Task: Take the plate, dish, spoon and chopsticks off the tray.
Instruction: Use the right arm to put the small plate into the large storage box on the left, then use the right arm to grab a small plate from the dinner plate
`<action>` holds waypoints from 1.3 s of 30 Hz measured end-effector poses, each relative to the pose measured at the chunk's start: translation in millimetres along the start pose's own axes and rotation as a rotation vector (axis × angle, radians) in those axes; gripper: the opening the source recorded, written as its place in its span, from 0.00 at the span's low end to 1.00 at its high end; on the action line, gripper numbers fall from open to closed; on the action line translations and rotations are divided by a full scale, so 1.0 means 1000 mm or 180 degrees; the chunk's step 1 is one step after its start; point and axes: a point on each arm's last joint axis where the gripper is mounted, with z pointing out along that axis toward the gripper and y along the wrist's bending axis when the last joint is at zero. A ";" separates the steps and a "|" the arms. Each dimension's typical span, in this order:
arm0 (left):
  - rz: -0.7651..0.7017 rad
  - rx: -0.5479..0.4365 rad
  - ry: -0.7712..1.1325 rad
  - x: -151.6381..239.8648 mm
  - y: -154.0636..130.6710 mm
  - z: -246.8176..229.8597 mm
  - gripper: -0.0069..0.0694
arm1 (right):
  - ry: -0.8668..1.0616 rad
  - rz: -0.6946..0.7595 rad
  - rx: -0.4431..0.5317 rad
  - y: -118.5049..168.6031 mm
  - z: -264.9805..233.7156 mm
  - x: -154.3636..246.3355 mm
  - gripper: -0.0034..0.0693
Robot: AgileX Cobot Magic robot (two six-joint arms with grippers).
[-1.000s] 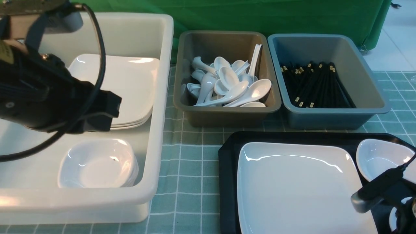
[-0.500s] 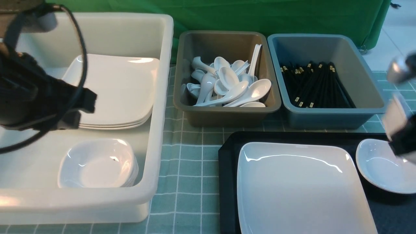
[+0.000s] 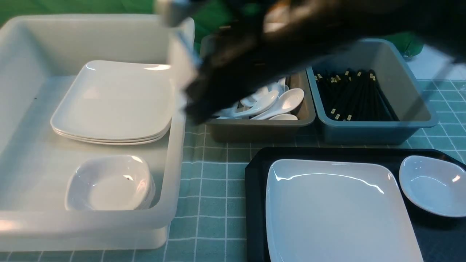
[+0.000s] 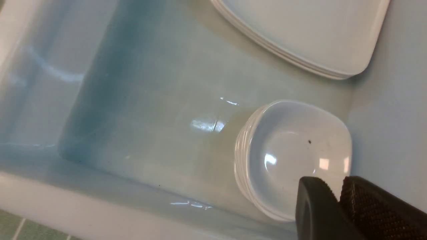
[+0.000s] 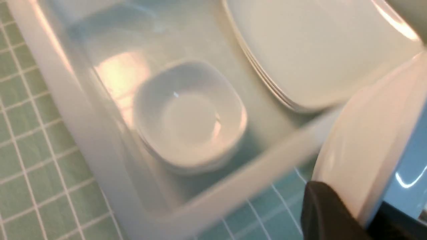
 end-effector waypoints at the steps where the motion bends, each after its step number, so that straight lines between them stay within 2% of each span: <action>1: -0.0029 0.0052 -0.0067 0.003 0.001 -0.004 0.21 | 0.0002 -0.0063 -0.0058 0.006 0.016 -0.008 0.12; 2: -0.0041 0.0056 -0.0088 0.003 0.002 -0.005 0.21 | -0.0032 -0.0090 -0.0071 0.009 0.017 -0.011 0.12; 5: -0.0009 0.0151 -0.0183 0.009 0.001 -0.011 0.21 | 0.0030 -0.0200 -0.0235 0.029 0.070 -0.018 0.12; 6: -0.0007 0.0151 -0.0183 0.009 0.001 -0.011 0.21 | 0.0037 -0.0204 -0.0243 0.030 0.073 -0.018 0.12; 9: 0.0003 0.0184 -0.0178 0.010 0.000 -0.012 0.21 | 0.0211 -0.0255 -0.0353 0.043 0.115 -0.008 0.12; 14: 0.0011 0.0189 -0.0179 0.010 -0.001 -0.012 0.21 | 0.0413 -0.0387 -0.0432 0.052 0.144 0.008 0.15; 22: 0.0022 0.0192 -0.0179 0.010 -0.001 -0.012 0.21 | 0.0547 -0.0454 -0.0465 0.056 0.153 0.015 0.47; 25: 0.0047 0.0211 -0.0179 0.010 -0.001 -0.012 0.21 | 0.0660 -0.0336 -0.0496 0.057 0.147 0.015 0.58; 29: 0.0061 0.0230 -0.0179 0.010 -0.002 -0.012 0.21 | 0.0600 -0.0187 -0.0466 0.056 0.127 0.005 0.68; 33: 0.0060 0.0232 -0.0179 0.010 -0.002 -0.012 0.21 | 0.0617 -0.0247 -0.0403 0.054 0.100 -0.004 0.73; 35: 0.0084 0.0232 -0.0180 0.010 -0.002 -0.012 0.21 | 0.0820 -0.0364 -0.0029 0.044 0.073 -0.007 0.71; 36: 0.0081 0.0239 -0.0180 0.010 -0.002 -0.012 0.21 | 0.0966 -0.0377 0.0167 0.038 0.063 -0.005 0.67; 37: 0.0117 0.0261 -0.0176 0.010 -0.003 -0.012 0.21 | 0.1215 -0.0393 0.0637 0.024 0.040 -0.003 0.55; 38: 0.0148 0.0300 -0.0167 0.010 -0.005 -0.012 0.21 | 0.1380 -0.0352 0.0930 0.011 0.025 -0.001 0.43; 39: 0.0158 0.0311 -0.0164 0.011 -0.006 -0.012 0.21 | 0.1439 -0.0302 0.0986 0.007 0.022 0.001 0.41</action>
